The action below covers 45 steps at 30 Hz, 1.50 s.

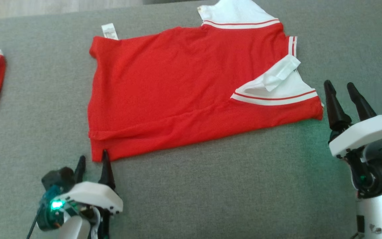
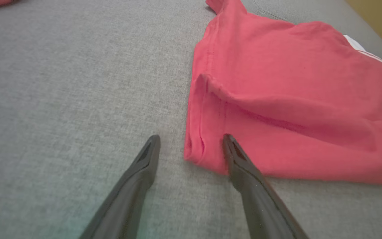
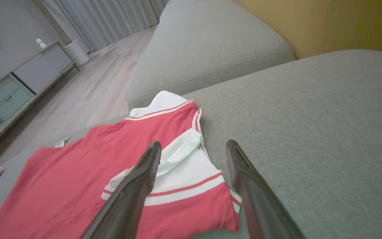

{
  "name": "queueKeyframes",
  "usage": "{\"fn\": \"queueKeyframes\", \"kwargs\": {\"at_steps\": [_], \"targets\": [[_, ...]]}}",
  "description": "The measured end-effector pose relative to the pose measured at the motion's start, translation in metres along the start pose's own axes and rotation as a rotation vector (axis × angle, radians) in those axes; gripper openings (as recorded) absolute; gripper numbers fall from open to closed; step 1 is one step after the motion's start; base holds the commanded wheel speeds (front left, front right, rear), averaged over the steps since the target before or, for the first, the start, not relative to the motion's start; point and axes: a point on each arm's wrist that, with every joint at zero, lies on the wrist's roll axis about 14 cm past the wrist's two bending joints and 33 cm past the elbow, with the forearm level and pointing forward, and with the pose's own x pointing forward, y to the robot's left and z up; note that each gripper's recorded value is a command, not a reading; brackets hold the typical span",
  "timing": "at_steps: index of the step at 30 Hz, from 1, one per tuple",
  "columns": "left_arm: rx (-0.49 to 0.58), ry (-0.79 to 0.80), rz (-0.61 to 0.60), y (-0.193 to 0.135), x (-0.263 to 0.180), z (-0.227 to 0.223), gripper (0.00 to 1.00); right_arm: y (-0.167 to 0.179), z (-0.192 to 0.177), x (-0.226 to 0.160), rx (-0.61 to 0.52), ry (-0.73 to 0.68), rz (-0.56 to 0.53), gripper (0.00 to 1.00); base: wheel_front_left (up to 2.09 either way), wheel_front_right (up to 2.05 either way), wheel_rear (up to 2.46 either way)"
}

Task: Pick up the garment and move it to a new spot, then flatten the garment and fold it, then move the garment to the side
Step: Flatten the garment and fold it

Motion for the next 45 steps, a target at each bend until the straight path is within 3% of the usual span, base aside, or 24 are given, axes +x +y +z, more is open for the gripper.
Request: {"fn": "queueKeyframes", "kwargs": {"at_steps": [8,9,10,11,12,21,27,31,32,33,34,35,40,45], "targets": [[0.033,0.026,-0.009,-0.006,0.028,0.003,1.0,-0.016,-0.03,0.006,-0.023,0.082,-0.056,1.0,0.0,0.0,0.0],[0.036,0.042,-0.012,-0.007,0.03,0.001,0.74,-0.017,-0.034,0.007,-0.022,0.096,-0.061,1.0,0.0,0.0,0.0],[0.039,0.06,-0.023,-0.009,0.032,-0.001,0.4,-0.018,-0.038,0.008,-0.018,0.106,-0.063,1.0,0.0,0.0,0.0],[0.038,0.078,-0.028,-0.01,0.034,-0.002,0.28,-0.018,-0.041,0.008,-0.015,0.114,-0.064,1.0,0.0,0.0,0.0],[0.044,0.093,-0.038,-0.011,0.035,-0.002,0.0,-0.018,-0.043,0.009,-0.014,0.121,-0.065,1.0,0.0,0.0,0.0],[0.047,0.112,-0.054,-0.014,0.031,-0.003,0.0,-0.031,-0.065,0.009,-0.046,0.229,-0.115,1.0,0.0,0.0,0.0],[0.048,0.095,-0.042,-0.01,0.029,-0.003,0.0,-0.041,-0.077,0.015,-0.121,0.31,-0.159,1.0,0.0,0.0,0.0],[0.047,0.09,-0.038,-0.008,0.028,-0.003,0.0,-0.029,-0.092,0.026,-0.189,0.379,-0.127,1.0,0.0,0.0,0.0],[0.047,0.089,-0.037,-0.007,0.028,-0.003,0.0,-0.027,-0.094,0.028,-0.2,0.389,-0.121,0.89,0.0,0.0,0.0],[0.047,0.086,-0.037,-0.007,0.028,-0.002,0.0,-0.027,-0.095,0.029,-0.203,0.395,-0.12,0.89,0.0,0.0,0.0],[0.048,0.084,-0.04,-0.007,0.027,-0.002,0.0,-0.026,-0.095,0.03,-0.205,0.396,-0.116,0.5,0.0,0.0,0.0],[0.048,0.084,-0.04,-0.007,0.027,-0.003,0.0,-0.024,-0.094,0.031,-0.206,0.396,-0.112,0.0,0.0,0.0,0.0],[0.053,0.068,-0.039,-0.005,0.018,-0.002,0.0,-0.023,-0.085,0.022,-0.181,0.366,-0.118,0.0,0.0,0.0,0.0],[0.074,0.081,-0.03,0.005,-0.002,-0.008,0.0,-0.029,-0.084,-0.018,-0.137,0.355,-0.14,0.0,0.0,0.0,0.0]]}}
